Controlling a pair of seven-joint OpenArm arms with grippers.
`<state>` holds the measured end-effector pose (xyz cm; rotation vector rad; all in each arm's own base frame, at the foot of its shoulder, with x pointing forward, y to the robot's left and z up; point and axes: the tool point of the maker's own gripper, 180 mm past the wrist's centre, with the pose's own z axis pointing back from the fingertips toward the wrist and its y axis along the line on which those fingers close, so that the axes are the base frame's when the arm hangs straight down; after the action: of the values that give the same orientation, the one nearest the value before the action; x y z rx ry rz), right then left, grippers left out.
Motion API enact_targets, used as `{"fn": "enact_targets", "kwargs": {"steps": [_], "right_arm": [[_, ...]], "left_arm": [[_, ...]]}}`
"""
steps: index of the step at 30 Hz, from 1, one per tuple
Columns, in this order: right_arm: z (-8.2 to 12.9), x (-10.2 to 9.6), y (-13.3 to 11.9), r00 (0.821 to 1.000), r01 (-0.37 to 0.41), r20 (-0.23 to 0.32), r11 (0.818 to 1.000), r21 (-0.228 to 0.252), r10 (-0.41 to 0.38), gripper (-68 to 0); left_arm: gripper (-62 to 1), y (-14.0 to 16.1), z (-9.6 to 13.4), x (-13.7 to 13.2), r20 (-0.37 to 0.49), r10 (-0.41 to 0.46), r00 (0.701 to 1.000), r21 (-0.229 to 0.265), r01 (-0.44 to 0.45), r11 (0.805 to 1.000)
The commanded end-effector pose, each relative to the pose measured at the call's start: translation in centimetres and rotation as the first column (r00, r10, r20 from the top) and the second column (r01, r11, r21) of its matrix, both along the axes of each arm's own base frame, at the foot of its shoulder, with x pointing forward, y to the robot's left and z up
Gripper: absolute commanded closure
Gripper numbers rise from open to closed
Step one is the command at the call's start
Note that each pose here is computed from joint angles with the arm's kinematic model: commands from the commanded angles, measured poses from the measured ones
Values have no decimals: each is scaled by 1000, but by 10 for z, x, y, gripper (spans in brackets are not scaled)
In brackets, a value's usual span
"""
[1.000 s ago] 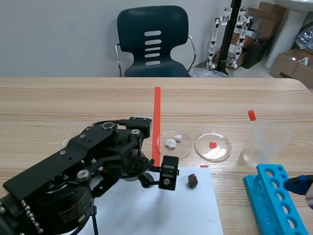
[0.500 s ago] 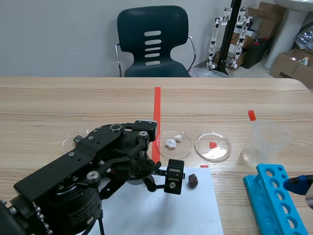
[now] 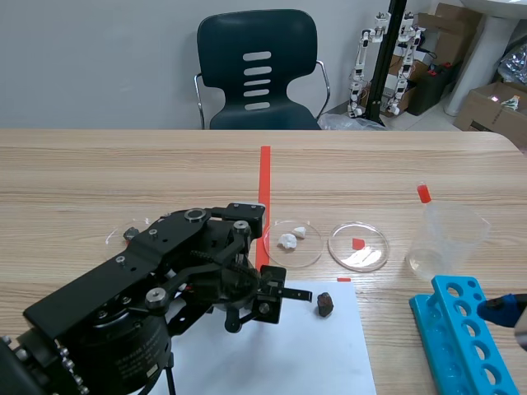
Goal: Pick up the middle mineral with the left hand
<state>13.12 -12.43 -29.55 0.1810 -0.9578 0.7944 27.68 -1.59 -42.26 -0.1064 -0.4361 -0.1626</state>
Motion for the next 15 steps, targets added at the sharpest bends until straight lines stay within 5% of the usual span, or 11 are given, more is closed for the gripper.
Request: {"fn": "enact_targets", "kwargs": {"steps": [1,6,15], "right_arm": [[9,6,3,999,-5,35,1000,15,5,-657],[9,6,3,999,-5,35,1000,15,5,-657],[9,6,3,999,-5,35,1000,15,5,-657]], "left_arm": [[-239,-5,6,4,18,-4,1000,-11,4,1000],[-149,-6,7,5,20,-4,1000,-13,4,1000],[-143,3,32,10,132,-5,991,-46,11,999]]}}
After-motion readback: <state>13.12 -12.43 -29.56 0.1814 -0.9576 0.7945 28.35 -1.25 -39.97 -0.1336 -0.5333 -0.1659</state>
